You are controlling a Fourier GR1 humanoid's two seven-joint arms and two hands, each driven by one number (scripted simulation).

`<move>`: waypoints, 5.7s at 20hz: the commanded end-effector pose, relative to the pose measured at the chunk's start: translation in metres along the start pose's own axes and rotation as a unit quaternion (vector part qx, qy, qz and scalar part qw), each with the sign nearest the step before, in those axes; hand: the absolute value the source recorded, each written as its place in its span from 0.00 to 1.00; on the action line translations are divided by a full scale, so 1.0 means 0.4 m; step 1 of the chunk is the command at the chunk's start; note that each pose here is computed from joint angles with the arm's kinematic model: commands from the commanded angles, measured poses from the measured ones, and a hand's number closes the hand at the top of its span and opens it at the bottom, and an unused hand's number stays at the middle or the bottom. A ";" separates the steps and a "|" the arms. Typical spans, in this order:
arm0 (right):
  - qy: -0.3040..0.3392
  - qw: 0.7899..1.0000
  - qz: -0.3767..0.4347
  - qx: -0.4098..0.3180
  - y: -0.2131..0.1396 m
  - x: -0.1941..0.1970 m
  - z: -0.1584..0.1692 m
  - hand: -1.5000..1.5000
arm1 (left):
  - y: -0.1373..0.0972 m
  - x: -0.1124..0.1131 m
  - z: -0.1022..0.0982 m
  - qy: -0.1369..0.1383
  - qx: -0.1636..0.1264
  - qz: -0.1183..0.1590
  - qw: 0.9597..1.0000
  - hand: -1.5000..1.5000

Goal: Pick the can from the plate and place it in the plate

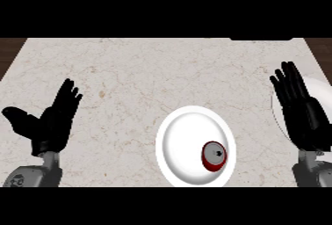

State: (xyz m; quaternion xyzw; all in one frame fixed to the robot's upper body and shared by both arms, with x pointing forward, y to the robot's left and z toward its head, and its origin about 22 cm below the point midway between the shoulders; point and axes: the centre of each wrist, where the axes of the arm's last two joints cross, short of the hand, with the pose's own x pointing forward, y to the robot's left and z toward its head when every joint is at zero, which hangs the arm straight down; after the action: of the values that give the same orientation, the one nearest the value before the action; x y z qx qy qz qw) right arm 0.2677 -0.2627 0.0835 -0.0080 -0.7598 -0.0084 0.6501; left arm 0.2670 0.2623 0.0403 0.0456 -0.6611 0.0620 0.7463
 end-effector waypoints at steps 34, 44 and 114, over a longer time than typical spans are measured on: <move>0.094 0.873 0.398 0.266 0.049 -0.003 0.154 0.00 | 0.058 -0.030 -0.027 0.014 -0.044 -0.099 0.994 0.50; 0.139 0.809 0.493 0.287 0.110 0.017 0.101 0.00 | 0.026 -0.057 -0.074 0.017 -0.036 -0.092 0.995 0.50; -0.048 0.871 0.465 -0.153 -0.173 0.106 0.100 1.00 | 0.083 -0.048 -0.027 0.019 -0.038 -0.103 0.994 0.50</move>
State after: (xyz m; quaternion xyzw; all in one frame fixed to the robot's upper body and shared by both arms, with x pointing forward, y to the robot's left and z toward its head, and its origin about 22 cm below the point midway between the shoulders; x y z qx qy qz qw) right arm 0.2122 -0.2915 0.1043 -0.4529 -0.6872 0.2215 0.5230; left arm 0.2796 0.2910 0.0211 0.0848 -0.6448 -0.0364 0.7588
